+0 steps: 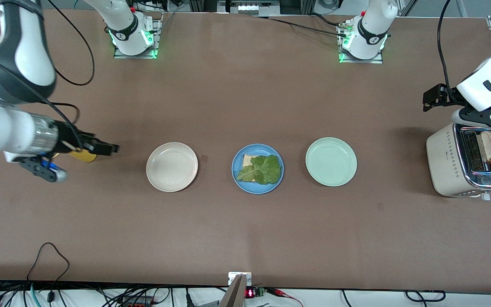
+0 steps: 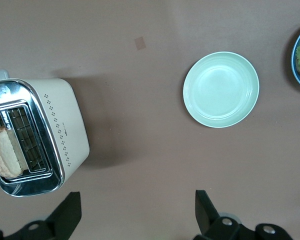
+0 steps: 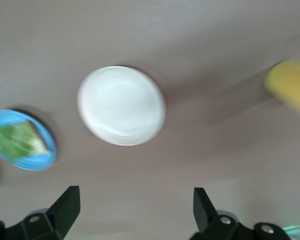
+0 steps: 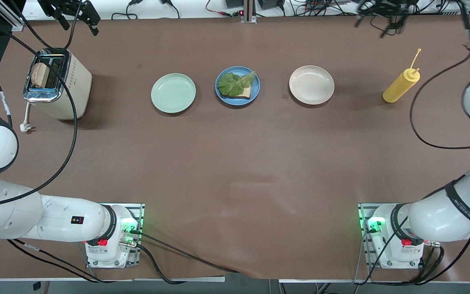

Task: Make sandwich in blue plate with both arms
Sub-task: 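Open the right gripper and draw it back toward the mustard bottle, then grasp the yellow mustard bottle upright with the right gripper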

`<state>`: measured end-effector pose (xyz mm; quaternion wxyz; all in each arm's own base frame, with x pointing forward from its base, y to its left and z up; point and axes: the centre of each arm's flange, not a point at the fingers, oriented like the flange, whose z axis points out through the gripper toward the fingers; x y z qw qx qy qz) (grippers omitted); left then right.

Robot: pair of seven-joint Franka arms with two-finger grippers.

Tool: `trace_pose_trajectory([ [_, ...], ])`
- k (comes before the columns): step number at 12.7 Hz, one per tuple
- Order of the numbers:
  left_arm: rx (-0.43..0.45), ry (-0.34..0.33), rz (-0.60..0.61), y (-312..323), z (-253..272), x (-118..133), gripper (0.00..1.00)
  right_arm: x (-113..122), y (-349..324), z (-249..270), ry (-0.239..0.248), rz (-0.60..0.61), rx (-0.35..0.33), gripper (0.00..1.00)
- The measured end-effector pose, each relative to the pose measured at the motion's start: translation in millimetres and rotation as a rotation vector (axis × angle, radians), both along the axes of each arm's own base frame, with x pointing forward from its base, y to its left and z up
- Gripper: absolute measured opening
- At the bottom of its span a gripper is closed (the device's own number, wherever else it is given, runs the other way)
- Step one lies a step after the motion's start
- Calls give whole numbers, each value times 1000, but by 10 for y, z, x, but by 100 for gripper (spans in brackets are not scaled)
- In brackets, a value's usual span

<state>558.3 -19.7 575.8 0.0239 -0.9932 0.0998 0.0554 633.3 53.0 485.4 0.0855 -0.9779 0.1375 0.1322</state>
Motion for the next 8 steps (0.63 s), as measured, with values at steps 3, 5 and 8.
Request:
trace_pose_trajectory([
  [3,0,1,3,-3,0,-1,100,-361,-820,164,-54,239,5,100],
  [5,1,1,5,-3,0,-2,100,-528,-1271,195,-87,384,40,100],
  [8,1,2,5,-3,-1,-3,100,-661,-1889,-11,-159,594,78,100],
])
